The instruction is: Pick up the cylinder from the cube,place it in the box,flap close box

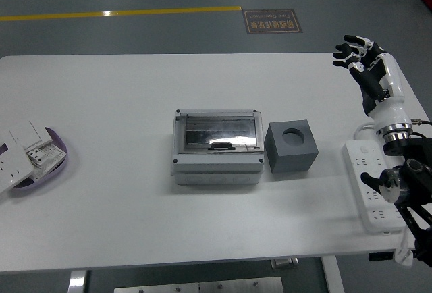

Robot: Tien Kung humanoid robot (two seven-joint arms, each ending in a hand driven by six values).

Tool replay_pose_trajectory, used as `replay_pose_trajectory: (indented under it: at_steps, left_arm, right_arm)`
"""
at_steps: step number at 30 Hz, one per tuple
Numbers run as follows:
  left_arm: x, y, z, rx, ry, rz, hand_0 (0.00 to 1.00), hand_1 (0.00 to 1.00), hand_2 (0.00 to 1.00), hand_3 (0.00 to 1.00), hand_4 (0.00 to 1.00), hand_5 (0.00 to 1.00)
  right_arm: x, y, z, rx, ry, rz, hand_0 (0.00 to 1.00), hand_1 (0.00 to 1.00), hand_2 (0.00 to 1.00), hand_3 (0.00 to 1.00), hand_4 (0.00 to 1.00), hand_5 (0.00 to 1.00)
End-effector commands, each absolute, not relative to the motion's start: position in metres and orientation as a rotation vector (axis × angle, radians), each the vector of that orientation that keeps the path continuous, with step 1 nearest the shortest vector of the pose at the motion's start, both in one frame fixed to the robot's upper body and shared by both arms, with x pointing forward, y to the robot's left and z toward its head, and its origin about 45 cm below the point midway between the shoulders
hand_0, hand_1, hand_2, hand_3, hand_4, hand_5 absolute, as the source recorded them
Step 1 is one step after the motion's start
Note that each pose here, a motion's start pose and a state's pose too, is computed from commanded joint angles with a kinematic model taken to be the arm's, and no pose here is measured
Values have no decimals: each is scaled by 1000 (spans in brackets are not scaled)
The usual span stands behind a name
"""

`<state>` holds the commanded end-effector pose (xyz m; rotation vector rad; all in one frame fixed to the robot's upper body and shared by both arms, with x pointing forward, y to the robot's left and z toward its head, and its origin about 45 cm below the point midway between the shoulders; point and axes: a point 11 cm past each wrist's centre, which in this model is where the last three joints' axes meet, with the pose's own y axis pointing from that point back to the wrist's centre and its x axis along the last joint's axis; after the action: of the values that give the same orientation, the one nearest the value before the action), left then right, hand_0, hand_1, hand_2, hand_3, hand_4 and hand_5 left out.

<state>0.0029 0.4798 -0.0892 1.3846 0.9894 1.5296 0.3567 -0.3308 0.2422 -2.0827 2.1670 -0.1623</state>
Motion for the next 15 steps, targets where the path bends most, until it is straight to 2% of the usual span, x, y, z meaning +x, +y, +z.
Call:
replay_pose_trajectory:
  at_steps: [14,15]
  left_arm:
    - [-6,476,-91,1381,1014,1530,595,630,621,639,701,216]
    - [-6,476,-91,1381,1014,1531,594,629,621,639,701,215]
  right_arm:
    - [354,-331,235,-2137,2174,-130,612,590,595,620,759,237]
    - [354,-331,235,-2138,2174,-132,620,622,621,627,772,166]
